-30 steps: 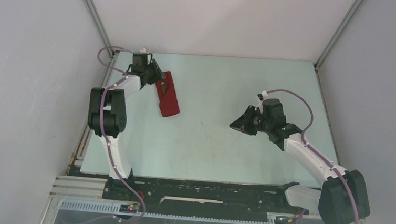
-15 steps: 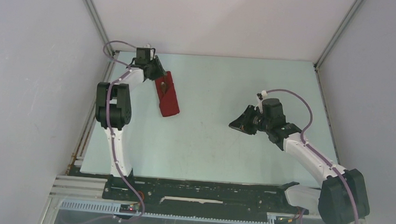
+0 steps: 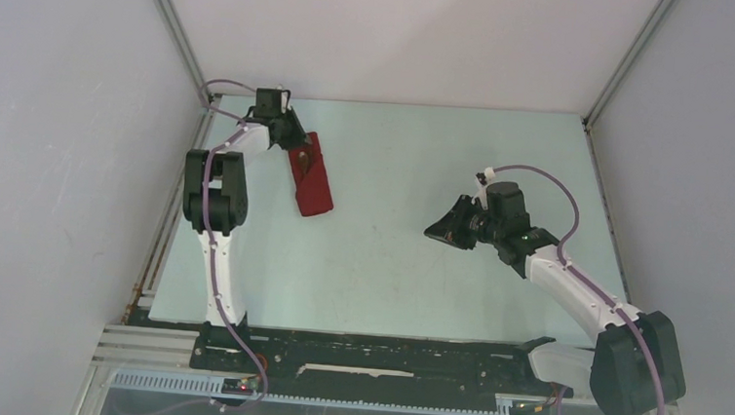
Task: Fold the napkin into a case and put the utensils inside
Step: Insert the fork into the folded napkin.
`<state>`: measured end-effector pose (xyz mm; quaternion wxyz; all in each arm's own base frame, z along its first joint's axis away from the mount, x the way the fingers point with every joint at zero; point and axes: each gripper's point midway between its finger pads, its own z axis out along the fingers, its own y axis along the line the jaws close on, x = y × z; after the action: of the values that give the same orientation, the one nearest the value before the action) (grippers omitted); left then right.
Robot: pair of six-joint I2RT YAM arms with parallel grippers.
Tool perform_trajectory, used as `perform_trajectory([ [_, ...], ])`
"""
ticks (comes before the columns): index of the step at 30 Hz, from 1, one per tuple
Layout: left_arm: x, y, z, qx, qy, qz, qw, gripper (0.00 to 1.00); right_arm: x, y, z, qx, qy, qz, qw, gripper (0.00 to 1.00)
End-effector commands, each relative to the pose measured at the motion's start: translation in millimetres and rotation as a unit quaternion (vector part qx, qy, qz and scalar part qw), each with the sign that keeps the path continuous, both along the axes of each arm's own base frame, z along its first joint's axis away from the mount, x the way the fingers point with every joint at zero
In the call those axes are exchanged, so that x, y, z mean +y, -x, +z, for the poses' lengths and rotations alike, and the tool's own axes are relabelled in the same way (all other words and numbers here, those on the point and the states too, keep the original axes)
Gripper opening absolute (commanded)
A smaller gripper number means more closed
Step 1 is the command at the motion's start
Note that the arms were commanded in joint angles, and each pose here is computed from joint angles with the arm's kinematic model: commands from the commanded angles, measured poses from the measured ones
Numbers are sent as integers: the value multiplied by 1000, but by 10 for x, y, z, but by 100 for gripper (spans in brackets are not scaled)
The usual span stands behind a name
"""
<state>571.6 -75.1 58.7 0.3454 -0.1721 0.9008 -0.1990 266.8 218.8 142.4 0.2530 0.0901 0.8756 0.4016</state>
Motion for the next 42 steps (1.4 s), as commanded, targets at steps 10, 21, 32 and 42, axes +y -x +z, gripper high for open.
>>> perform_trajectory([
  [10,-35,-35,139,-44,58,-3,997,9,30,-25,10,-7,-5,1,1000,22],
  [21,-167,68,335,-107,111,-10,988,0,56,-25,-1,-5,-6,3,1000,21],
  [32,6,116,146,-84,106,15,991,5,79,-9,-4,-5,-6,7,1000,21],
  [42,84,135,104,-56,80,25,995,19,102,-11,0,-6,-9,9,1000,21],
])
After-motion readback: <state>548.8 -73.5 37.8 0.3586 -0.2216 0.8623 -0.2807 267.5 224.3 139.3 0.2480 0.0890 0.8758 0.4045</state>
